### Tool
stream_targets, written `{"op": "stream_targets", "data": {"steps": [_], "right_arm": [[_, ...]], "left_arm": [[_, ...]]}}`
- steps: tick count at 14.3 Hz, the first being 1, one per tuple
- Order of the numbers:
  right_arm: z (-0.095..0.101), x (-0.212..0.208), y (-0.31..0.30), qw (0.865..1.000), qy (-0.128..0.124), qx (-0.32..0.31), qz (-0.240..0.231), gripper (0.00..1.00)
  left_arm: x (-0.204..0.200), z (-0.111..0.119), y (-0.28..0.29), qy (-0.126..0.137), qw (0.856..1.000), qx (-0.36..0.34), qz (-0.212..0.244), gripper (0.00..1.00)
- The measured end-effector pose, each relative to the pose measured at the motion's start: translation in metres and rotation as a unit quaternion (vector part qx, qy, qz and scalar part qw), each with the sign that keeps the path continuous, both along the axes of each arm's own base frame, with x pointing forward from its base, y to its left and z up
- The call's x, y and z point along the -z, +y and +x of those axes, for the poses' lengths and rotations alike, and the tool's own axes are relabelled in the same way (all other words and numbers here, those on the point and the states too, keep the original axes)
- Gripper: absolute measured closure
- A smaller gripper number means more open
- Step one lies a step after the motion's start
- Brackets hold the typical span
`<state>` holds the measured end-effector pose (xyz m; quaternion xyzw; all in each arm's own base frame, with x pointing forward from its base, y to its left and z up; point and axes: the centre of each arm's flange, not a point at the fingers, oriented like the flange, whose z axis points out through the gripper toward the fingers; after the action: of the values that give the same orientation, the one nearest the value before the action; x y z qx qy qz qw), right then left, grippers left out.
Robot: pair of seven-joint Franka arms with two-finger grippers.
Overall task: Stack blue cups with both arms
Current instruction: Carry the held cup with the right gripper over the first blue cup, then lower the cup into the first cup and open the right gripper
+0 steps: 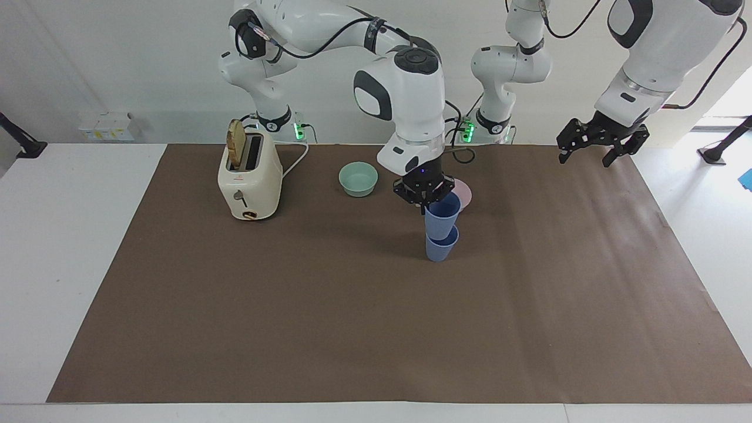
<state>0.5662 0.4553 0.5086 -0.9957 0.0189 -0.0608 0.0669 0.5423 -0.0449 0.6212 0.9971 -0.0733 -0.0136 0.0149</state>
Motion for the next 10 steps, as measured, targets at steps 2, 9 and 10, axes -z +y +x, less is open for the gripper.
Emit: {"op": "stream_targets", "data": {"steps": [2,9,10], "right_arm": [[0.004,0.013,0.003,1.000,0.004,0.000,0.000,0.96],[0.006,0.049,0.017,1.000,0.009,-0.009,-0.006,0.96],[0.007,0.052,0.017,1.000,0.010,-0.009,-0.009,0.96]], "left_arm": [[0.000,0.000,-0.001,0.000,1.000,0.001,0.000,0.00],[0.000,0.000,-0.002,0.000,1.000,0.002,0.000,0.00],[0.000,0.000,-0.002,0.000,1.000,0.002,0.000,0.00]]}}
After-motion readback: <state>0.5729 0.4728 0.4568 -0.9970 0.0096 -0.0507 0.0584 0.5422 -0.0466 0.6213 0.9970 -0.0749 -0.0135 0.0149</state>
